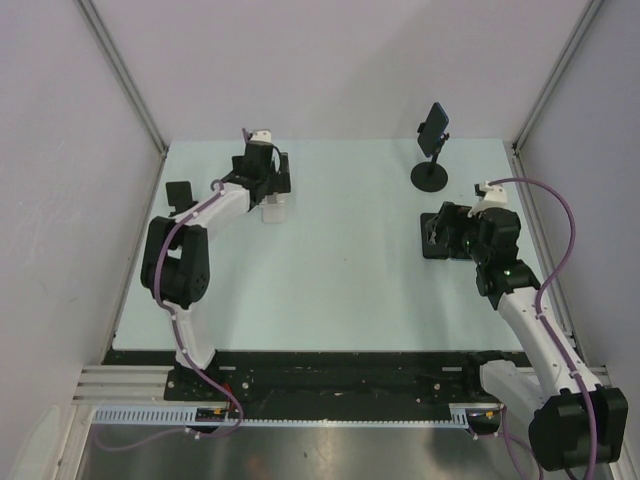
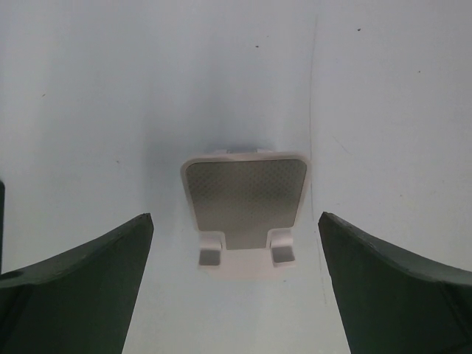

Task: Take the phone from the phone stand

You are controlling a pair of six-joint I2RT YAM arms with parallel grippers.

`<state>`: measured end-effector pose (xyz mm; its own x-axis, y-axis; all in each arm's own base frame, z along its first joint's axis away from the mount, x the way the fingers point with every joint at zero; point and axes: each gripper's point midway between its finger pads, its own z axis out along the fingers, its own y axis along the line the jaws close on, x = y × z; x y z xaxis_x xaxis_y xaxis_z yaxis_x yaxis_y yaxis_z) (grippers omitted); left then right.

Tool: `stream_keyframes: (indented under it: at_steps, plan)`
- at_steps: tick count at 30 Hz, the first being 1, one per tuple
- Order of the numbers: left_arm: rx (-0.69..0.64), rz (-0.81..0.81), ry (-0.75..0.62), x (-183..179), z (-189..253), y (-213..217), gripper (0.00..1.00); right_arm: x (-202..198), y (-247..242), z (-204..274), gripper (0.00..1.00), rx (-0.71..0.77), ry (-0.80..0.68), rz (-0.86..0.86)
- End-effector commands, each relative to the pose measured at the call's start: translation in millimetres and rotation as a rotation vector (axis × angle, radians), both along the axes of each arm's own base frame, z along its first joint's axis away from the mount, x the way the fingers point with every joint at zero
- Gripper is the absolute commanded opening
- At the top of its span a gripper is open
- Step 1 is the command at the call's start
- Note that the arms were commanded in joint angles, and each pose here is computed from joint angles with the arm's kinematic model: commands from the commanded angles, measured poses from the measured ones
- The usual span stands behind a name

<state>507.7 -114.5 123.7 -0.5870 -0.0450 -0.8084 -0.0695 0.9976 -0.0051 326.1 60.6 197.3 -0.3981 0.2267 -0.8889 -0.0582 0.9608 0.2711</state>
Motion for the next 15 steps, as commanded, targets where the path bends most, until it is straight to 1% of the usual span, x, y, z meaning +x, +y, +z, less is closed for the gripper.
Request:
stream_keyframes:
  at_steps: [1,5,6,11,12,14,15]
  plan:
    - [-0.079,-0.028,-0.057,17.3,22.9,-17.4,1.0,5.9,5.2,5.0,1.0,-0.005,-0.032,0.03]
    - [-0.058,0.0,-0.047,21.5,14.0,-13.1,0.98,6.7,7.7,3.1,1.0,-0.002,-0.027,0.042]
    - [-0.056,0.006,-0.048,22.7,13.2,-12.4,0.96,6.6,7.9,2.3,1.0,-0.001,-0.024,0.043]
    - [-0.021,0.041,-0.031,24.1,0.6,-4.8,0.89,6.1,8.5,0.8,1.0,-0.004,-0.02,0.049]
    - [-0.021,0.041,-0.031,24.9,0.3,-5.0,0.86,6.0,8.8,1.2,1.0,-0.002,-0.02,0.05]
    - [-0.022,0.038,-0.021,25.3,-4.4,-6.0,0.84,5.9,9.3,-0.5,1.0,-0.002,-0.015,0.053]
    - [-0.021,0.036,-0.025,26.3,-2.5,-6.2,0.8,6.5,9.8,-0.4,1.0,-0.003,-0.016,0.057]
